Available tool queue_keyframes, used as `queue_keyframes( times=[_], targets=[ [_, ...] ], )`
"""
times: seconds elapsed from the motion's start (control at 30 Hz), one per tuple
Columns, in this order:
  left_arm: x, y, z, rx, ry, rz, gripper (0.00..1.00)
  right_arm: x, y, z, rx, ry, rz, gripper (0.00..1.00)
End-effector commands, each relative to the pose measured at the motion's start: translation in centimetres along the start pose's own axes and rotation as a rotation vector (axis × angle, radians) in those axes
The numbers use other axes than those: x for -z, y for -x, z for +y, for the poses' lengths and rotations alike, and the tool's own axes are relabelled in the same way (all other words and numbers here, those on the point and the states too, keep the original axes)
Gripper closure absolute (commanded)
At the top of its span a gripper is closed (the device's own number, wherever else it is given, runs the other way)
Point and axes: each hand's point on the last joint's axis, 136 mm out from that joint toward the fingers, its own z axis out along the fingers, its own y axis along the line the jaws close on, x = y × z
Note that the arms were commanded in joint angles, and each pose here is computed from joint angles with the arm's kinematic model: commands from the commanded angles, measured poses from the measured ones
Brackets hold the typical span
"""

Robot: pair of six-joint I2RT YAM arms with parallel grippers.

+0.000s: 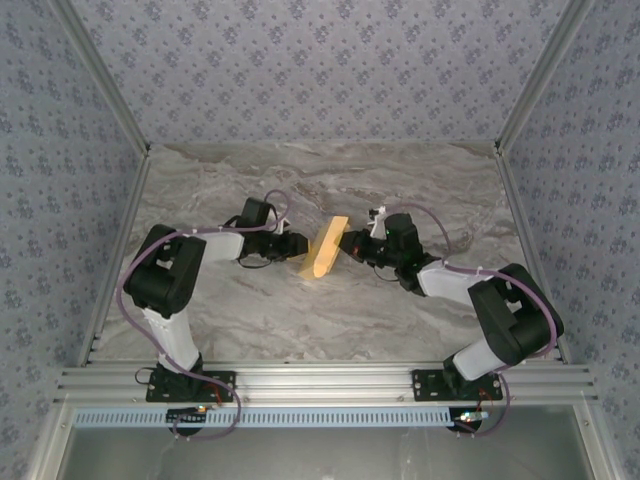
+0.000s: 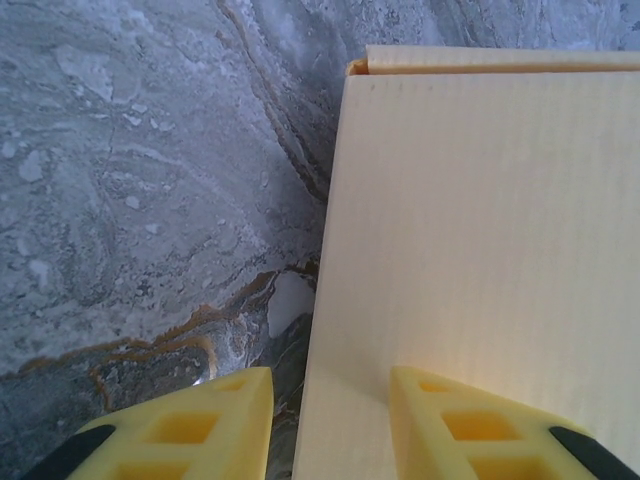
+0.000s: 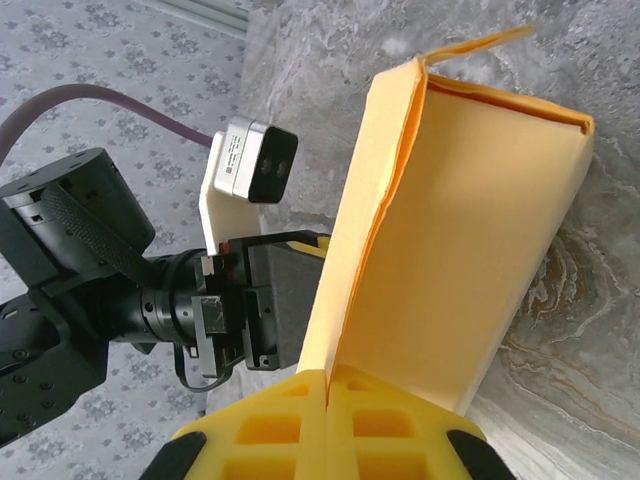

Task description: Fold the paper box

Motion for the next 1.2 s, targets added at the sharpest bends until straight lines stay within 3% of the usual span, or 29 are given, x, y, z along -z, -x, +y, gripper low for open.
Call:
queue_keyframes(
  times=[0.0,0.4,0.67,0.87,1.17],
  targets=[
    [-0.5,0.1,-0.4,-0.015,-0.002,0.020,0.63,-0.2,0.1,-0.7,0.019,-0.083,-0.014,1.00],
    [0.9,1.9,1.1,-0.046,0.154,-0.065,0.50,-1.3,-0.2,-2.5,0.029,-0.228,-0.029,1.00],
    [6.4,3.2,0.9,-0.126,0.314,-0.255,0.40,-2.3,-0.2,-2.4,0.076,-0.281,-0.026,1.00],
    [10.3,0.6,-2.3,-0.291,0.295,-0.395,0.27,-2.7,0.0,-2.6,0.078,-0.295,-0.029,1.00],
    [10.2,-3.6,-8.1,-0.599,0.217,-0.455,0.13,-3.5,0.0,-2.4,0.082,-0.289,-0.018,1.00]
  ],
)
